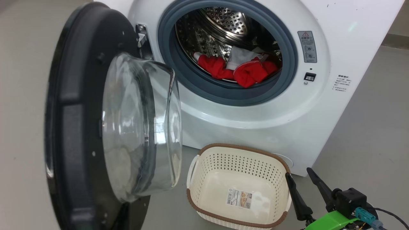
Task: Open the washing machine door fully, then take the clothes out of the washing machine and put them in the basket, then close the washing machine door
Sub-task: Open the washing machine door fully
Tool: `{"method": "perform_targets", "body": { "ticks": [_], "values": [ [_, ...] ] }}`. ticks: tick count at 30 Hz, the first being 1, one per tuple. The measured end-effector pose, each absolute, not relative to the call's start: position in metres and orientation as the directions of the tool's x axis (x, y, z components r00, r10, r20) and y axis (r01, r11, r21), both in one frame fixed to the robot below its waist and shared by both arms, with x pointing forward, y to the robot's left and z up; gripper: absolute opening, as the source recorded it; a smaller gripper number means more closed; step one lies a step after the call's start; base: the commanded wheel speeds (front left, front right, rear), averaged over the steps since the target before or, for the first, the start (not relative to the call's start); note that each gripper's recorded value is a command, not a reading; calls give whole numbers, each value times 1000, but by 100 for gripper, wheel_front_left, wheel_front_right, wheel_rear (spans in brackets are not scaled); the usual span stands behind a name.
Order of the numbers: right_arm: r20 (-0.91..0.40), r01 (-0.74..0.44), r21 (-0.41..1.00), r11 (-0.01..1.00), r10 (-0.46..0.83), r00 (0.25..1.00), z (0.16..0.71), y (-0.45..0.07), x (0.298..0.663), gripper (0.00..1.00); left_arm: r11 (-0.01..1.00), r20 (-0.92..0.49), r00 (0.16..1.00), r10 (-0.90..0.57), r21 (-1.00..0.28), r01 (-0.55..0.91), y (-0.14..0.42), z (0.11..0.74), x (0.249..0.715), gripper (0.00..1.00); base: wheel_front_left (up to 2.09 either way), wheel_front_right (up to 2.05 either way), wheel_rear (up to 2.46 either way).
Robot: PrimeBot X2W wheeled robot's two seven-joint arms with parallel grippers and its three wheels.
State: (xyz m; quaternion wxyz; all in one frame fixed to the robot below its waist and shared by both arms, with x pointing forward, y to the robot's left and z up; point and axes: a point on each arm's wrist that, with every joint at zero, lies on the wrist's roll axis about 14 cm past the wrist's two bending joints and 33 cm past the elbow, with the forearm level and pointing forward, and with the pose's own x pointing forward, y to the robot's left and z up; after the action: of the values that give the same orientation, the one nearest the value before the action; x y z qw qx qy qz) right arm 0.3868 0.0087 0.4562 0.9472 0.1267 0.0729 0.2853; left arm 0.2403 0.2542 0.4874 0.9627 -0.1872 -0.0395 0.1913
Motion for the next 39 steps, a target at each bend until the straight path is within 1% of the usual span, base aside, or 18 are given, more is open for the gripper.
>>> {"method": "perform_targets", "body": {
  "ticks": [12, 24, 39],
  "values": [
    [-69, -535, 284, 796, 574, 816, 455, 14, 384, 100, 796, 20, 831, 556, -301, -525, 317, 492, 215, 0, 0, 0, 0],
    [-83, -525, 285, 802, 566, 820, 449, 9, 386, 100, 730, 60, 741, 668, -243, -639, 372, 503, 199, 0, 0, 0, 0],
    [-86, -515, 277, 811, 555, 827, 446, 2, 395, 100, 588, 87, 591, 802, -291, -755, 433, 513, 186, 0, 0, 0, 0]
  ]
}}
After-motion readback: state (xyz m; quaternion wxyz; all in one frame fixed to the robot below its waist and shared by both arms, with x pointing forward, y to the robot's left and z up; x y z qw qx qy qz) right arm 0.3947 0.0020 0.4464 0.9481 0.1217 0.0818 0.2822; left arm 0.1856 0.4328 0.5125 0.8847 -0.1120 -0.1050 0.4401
